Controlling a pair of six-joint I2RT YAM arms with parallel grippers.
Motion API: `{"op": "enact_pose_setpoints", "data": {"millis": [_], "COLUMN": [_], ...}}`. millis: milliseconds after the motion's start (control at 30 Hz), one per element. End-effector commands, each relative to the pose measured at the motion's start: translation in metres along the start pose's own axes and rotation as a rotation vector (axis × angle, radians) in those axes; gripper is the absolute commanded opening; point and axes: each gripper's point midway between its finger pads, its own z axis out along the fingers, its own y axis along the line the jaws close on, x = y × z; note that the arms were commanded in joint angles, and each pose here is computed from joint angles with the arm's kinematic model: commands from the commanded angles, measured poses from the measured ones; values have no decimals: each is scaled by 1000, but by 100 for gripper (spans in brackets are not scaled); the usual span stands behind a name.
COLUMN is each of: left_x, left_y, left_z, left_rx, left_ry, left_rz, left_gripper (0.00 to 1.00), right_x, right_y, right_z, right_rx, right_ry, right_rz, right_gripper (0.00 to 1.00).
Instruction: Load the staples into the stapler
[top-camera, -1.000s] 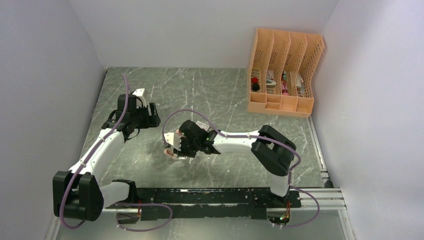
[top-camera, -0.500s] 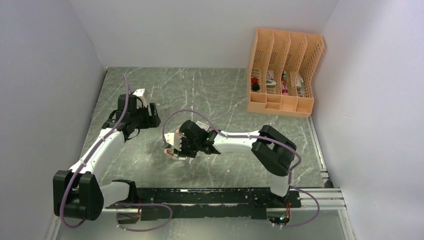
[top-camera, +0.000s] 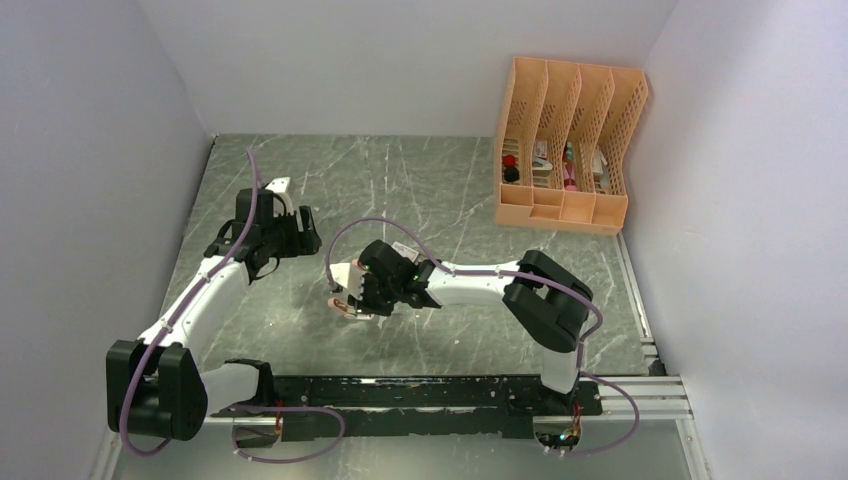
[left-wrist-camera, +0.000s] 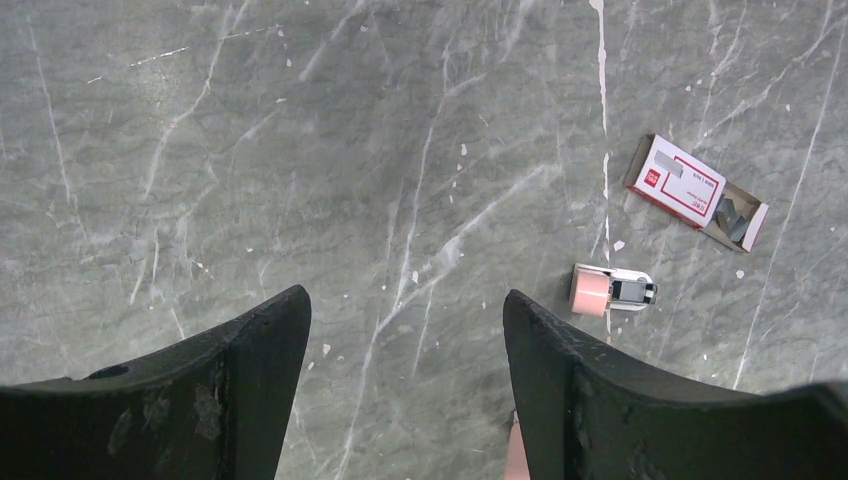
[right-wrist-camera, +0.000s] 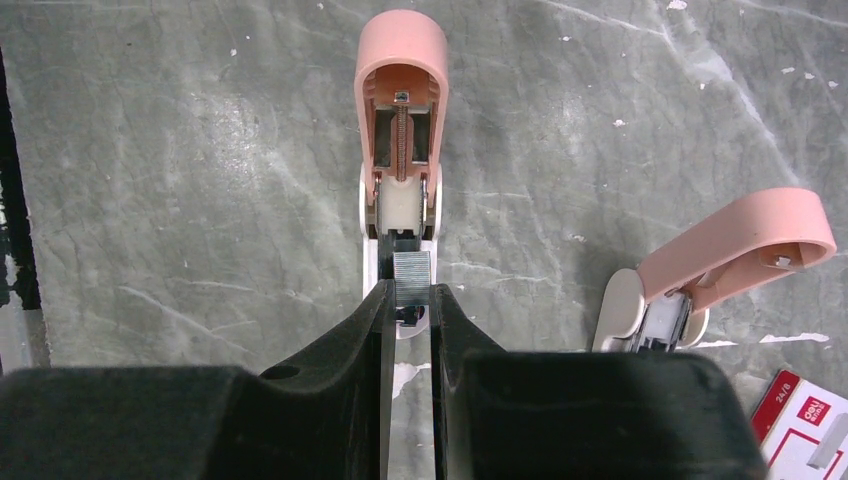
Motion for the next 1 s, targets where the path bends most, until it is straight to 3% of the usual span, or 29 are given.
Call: {"op": "enact_pose_setpoints", "data": {"millis": [0,967], "left_x": [-14,-15], "left_y": [-5,-5], "left_z": [-3,-4], "left_rx": [24,24], "left_ry": [-26,-25], "left_rz": [4,4], "left_gripper": [75,75], "right_x": [4,16], "right_y": [5,-1], "right_z": [3,2], "right_rx": [-27,-48], "right_ry": [18,74], "right_rz": [45,121], "right_gripper": [9,9]}}
